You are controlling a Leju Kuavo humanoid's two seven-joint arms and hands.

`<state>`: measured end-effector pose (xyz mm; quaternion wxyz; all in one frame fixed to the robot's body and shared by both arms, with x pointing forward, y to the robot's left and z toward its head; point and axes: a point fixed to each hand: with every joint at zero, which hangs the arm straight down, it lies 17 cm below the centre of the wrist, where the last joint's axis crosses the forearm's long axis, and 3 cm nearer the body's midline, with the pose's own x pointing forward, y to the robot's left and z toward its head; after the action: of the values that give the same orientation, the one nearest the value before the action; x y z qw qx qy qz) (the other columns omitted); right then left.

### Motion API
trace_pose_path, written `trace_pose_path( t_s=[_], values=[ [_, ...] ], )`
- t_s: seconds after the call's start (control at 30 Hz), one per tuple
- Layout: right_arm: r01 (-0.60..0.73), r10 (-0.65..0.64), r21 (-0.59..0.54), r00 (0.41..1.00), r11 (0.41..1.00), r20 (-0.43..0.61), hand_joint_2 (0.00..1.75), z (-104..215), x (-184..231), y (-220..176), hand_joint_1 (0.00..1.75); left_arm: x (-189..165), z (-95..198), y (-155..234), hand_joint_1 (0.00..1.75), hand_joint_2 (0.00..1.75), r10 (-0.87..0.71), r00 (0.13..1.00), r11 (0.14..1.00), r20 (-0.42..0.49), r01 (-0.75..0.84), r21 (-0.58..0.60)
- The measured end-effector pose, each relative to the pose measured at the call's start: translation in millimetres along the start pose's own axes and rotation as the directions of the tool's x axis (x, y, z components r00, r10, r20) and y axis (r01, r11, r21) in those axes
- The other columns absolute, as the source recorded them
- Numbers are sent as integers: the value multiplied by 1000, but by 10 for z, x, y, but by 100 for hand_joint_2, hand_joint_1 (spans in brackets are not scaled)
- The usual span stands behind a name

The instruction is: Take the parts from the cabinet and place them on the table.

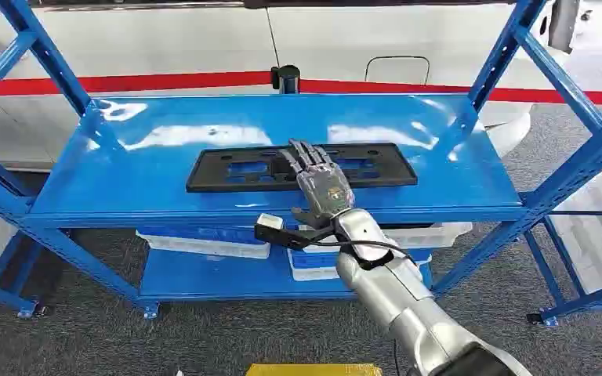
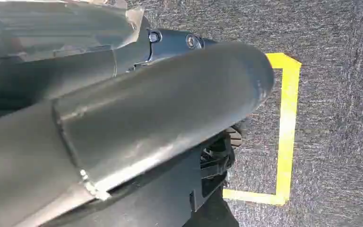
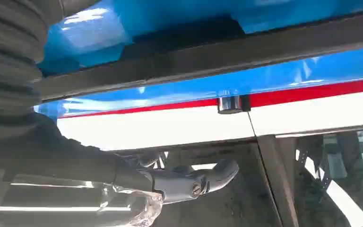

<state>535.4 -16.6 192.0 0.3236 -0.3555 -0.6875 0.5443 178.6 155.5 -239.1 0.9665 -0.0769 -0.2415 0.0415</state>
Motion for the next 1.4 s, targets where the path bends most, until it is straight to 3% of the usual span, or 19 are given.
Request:
trace_pose_path(
  t_s=[0.27,0.57,1.07,1.1,1.4],
  values=[
    [-40,42,44,998,998,-41,175,-84,-128,99,0,10,-4,-25,0,0,-2,1000,1000,-6,2,-5],
    [-58,70,75,982,996,-173,175,-136,-446,190,0,40,-9,-64,0,0,15,1000,1000,-2,-15,-8],
    [-68,87,91,971,994,-224,175,-164,-556,199,0,-10,-13,-87,0,0,32,999,999,-43,-32,1],
    [-66,85,91,970,994,-226,175,-166,-559,197,175,-12,-13,-88,0,0,32,999,999,-44,-32,1],
    [-59,78,107,978,993,-193,175,-124,-482,299,175,-26,-11,-120,0,0,8,998,1000,-59,-9,-17]
  ],
)
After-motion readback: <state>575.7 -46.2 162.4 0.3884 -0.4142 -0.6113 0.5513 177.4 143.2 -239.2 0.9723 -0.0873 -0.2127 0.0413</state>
